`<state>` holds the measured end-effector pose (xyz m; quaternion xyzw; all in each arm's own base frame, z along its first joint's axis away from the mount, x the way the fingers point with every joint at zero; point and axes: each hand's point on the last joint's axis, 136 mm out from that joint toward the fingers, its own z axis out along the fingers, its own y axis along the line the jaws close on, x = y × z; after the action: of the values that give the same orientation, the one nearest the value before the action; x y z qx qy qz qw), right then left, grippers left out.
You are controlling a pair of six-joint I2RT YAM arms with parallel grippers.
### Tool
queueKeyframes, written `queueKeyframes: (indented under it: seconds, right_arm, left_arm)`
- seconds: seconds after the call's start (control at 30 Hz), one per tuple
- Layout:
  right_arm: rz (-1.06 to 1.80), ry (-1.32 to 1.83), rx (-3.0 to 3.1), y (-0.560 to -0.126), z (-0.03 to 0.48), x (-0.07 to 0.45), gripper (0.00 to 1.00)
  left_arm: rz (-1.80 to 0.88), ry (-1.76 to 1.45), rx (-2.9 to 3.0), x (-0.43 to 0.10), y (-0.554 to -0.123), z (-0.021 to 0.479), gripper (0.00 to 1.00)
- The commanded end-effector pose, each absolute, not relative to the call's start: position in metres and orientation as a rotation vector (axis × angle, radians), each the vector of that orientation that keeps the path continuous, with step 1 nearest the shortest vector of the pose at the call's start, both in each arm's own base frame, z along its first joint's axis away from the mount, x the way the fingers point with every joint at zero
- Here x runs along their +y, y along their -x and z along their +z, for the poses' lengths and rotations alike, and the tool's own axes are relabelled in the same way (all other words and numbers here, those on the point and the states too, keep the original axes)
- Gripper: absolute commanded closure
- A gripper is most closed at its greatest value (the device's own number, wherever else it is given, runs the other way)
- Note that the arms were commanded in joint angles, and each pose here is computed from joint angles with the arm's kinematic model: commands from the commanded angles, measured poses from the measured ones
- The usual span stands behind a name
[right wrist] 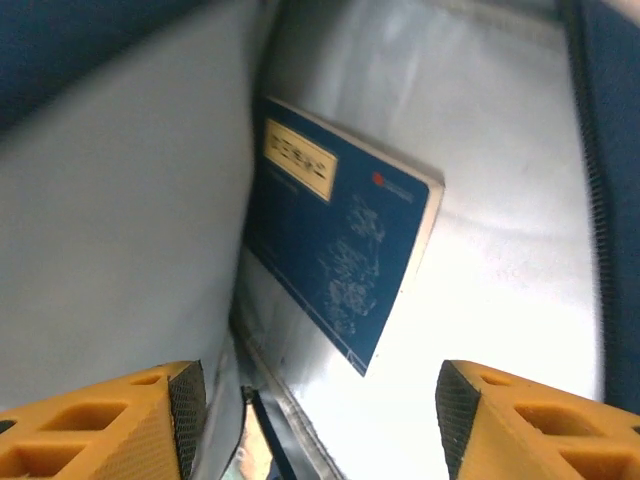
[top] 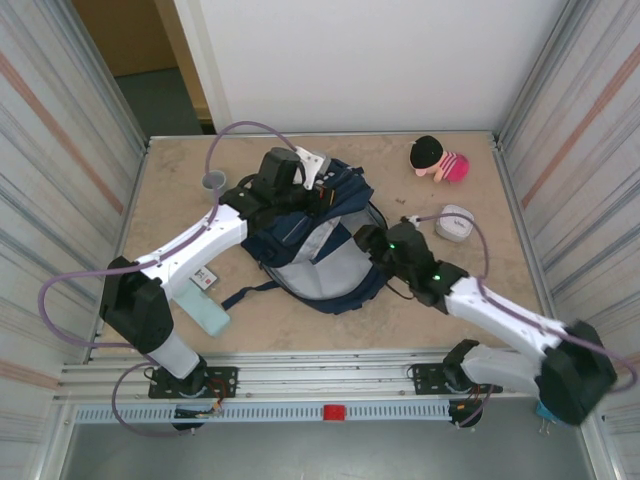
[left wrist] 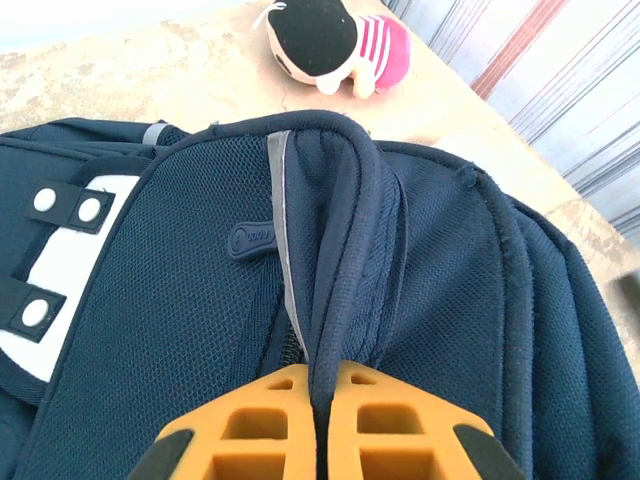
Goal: Pack books, pencil case, and school supplies into a backpack
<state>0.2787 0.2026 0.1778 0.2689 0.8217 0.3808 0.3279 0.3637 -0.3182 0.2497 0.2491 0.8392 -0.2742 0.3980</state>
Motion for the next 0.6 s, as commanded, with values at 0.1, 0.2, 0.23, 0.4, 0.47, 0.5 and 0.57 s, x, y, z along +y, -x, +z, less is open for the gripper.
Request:
queueKeyframes:
  seconds: [0.1,0.2,0.23,0.4,0.47,0.5,0.57]
  right_arm:
    - [0.748,-0.373,2.065,-0.254,0.218,0.151,0.35]
    - [0.737,-0.172,2.066,-0.249,0.239,0.152,0.36]
    - [0.723,-0.097,2.075,-0.247,0.244,0.154,0.35]
    - [0.633,0.227,2.127,-0.241,0.244,0.166,0.33]
    - [0.606,0.355,2.133,-0.238,0.243,0.172,0.32]
    - [0.602,0.410,2.124,-0.236,0.244,0.175,0.30]
    - [0.607,0.539,2.087,-0.231,0.248,0.183,0.30]
  left_arm:
    - [-0.589,-0.811,2.082,-0.332,-0.342,0.235,1.00]
    - [-0.562,-0.892,2.140,-0.343,-0.323,0.205,0.97]
    - [-0.557,-0.927,2.152,-0.348,-0.315,0.195,0.94]
    - [-0.578,-0.984,2.231,-0.360,-0.293,0.158,0.59]
    - [-0.620,-0.943,2.210,-0.360,-0.291,0.167,0.46]
    - [-0.620,-0.911,2.189,-0.358,-0.292,0.173,0.42]
    - [-0.623,-0.808,2.155,-0.344,-0.298,0.189,0.35]
